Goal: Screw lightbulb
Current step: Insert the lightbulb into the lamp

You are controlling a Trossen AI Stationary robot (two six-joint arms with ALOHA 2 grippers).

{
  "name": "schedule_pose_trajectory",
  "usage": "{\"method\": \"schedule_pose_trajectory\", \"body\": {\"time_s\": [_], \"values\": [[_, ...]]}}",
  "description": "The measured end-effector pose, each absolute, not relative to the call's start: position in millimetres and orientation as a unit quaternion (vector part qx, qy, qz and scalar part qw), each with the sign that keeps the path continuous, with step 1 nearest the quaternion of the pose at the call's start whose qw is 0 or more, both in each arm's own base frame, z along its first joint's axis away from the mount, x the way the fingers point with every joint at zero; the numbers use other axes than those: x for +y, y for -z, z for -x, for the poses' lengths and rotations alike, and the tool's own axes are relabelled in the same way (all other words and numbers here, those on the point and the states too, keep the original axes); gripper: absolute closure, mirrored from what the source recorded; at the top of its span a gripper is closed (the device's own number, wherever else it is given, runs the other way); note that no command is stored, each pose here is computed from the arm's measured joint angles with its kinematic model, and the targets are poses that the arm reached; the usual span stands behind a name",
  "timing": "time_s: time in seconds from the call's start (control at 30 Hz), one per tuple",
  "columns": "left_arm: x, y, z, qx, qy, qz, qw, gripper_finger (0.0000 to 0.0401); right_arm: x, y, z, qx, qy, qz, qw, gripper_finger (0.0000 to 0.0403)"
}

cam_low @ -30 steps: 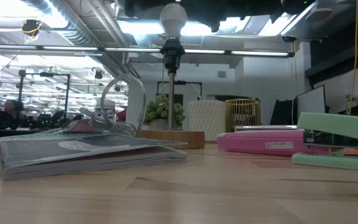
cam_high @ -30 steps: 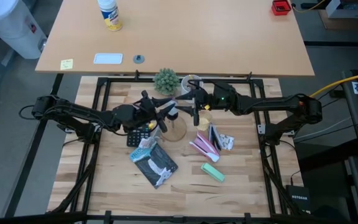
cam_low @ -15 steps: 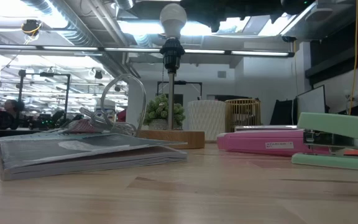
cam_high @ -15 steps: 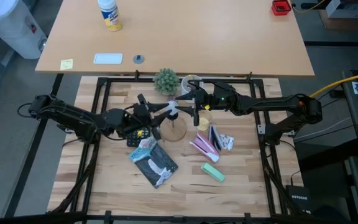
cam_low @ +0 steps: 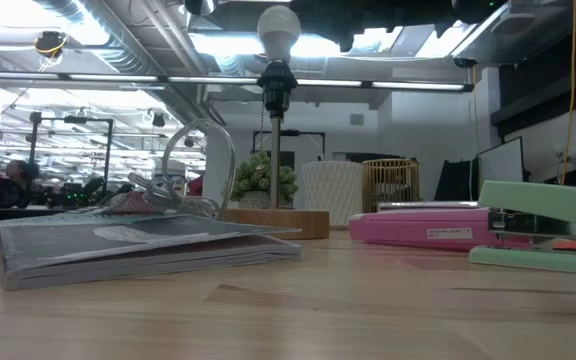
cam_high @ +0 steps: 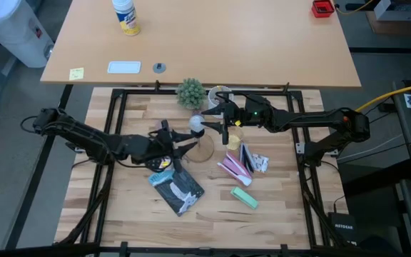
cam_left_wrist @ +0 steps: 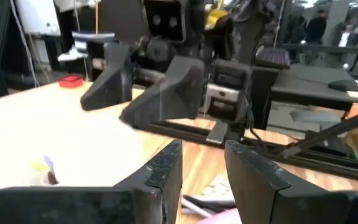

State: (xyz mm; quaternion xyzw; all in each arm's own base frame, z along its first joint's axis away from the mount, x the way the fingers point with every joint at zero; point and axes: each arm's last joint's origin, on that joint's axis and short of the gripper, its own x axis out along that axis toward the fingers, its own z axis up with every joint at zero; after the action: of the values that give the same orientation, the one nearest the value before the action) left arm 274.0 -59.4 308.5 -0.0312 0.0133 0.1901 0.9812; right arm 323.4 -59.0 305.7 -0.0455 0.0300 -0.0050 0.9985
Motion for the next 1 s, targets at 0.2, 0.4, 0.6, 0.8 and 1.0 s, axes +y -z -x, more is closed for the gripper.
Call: {"method": "schedule_pose_trajectory", "body": {"time_s": [0.2,0.4,0.6,0.8,1.0], "values": [[-50,-304,-275,0.031,-0.215,0.044,0.975,0.0287,-59,-306,-323,0.030,0.005,0.045,0.999,0.0221],[-43,-299,-275,0.047,-0.251,0.053,0.965,0.0287,-59,-306,-323,0.030,0.005,0.045,0.999,0.0221],[-42,-298,-274,0.048,-0.280,0.048,0.958,0.0287,-59,-306,-323,0.030,-0.001,0.045,0.999,0.0221],[-41,-298,-273,0.045,-0.302,0.045,0.951,0.0287,-58,-305,-323,0.031,-0.004,0.045,0.998,0.0221],[-40,-299,-272,0.041,-0.328,0.043,0.943,0.0287,-58,-303,-324,0.037,-0.021,0.045,0.998,0.0221]]}}
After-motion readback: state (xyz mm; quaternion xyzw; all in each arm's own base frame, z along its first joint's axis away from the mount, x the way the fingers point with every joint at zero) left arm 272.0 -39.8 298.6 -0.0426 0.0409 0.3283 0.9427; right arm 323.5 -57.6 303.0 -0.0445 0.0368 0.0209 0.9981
